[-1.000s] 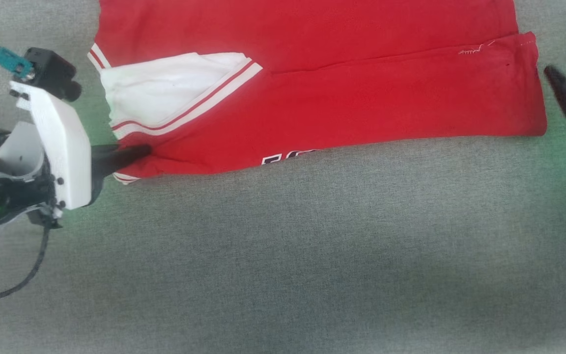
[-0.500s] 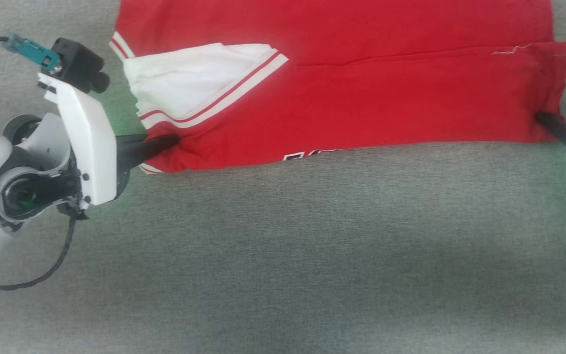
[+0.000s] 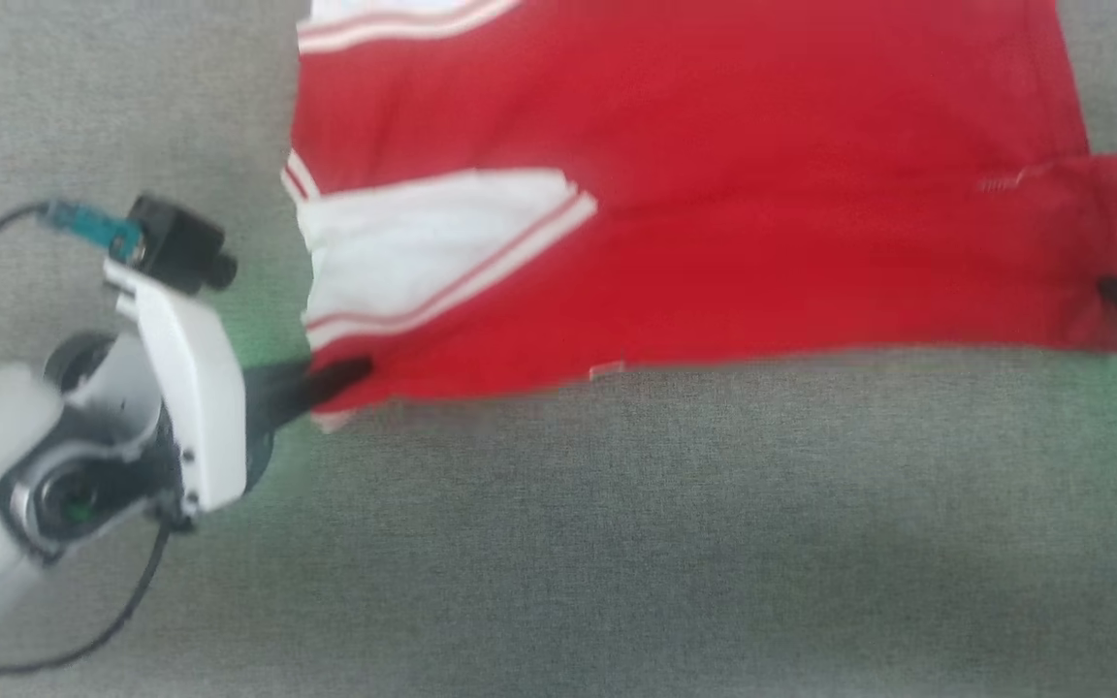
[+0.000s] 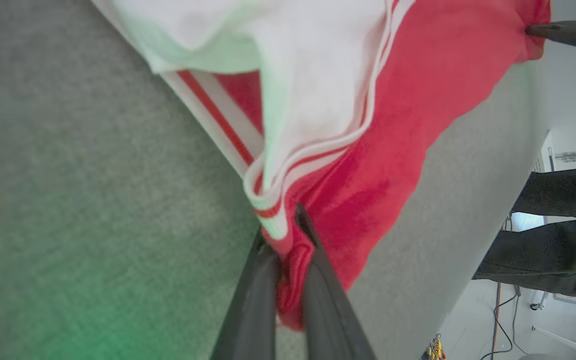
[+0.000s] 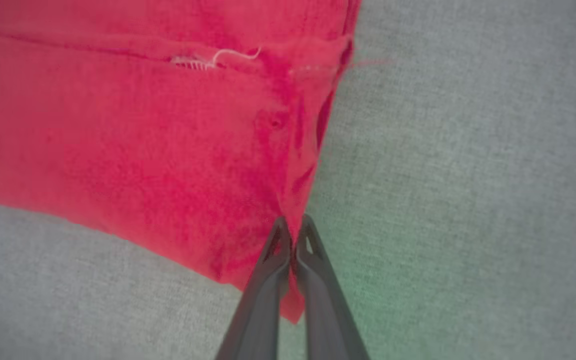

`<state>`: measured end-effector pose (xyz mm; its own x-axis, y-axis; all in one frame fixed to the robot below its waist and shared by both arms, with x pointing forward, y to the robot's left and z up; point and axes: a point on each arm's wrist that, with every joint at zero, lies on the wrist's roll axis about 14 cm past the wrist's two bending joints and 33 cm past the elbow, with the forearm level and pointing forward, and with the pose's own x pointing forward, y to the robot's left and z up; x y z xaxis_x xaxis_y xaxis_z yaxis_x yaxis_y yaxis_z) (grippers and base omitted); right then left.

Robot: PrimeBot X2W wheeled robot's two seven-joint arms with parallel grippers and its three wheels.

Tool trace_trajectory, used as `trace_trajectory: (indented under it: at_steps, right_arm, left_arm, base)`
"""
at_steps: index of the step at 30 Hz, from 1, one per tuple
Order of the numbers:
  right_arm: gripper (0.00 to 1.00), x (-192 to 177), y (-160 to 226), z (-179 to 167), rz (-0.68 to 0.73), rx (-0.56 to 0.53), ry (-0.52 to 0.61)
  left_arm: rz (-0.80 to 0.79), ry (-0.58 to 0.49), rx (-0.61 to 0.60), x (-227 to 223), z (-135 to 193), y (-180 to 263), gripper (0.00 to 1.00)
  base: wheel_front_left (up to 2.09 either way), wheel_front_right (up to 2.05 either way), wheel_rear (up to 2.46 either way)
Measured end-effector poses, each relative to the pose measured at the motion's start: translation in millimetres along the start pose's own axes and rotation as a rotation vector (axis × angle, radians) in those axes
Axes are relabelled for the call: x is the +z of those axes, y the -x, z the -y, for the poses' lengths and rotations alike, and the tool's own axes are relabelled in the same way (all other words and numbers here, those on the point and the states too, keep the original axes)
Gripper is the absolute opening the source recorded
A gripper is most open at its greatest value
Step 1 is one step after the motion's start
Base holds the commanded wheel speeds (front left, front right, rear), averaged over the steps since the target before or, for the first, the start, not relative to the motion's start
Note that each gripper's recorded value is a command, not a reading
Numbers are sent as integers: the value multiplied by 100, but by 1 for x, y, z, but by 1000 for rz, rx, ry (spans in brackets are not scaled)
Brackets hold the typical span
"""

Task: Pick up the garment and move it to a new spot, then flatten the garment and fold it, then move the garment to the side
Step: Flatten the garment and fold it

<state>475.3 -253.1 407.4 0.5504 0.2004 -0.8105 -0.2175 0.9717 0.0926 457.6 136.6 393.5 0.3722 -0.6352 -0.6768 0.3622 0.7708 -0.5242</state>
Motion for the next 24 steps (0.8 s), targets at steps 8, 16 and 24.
trace_trajectory:
  at_steps: [8, 16, 24]
  right_arm:
    - [0, -41, 28, -7, -60, 27, -10]
    - [70, -42, 39, -6, 23, 11, -46]
    - [100, 9, 47, -6, 322, -28, -40]
  left_arm:
    - [6, 28, -21, -35, 19, 32, 0]
    - [42, 45, -12, -41, 22, 36, 43]
    - [241, 41, 40, -2, 6, 45, 100]
  base:
    - [0, 0, 0]
    - [0, 0, 0]
    - [0, 0, 0]
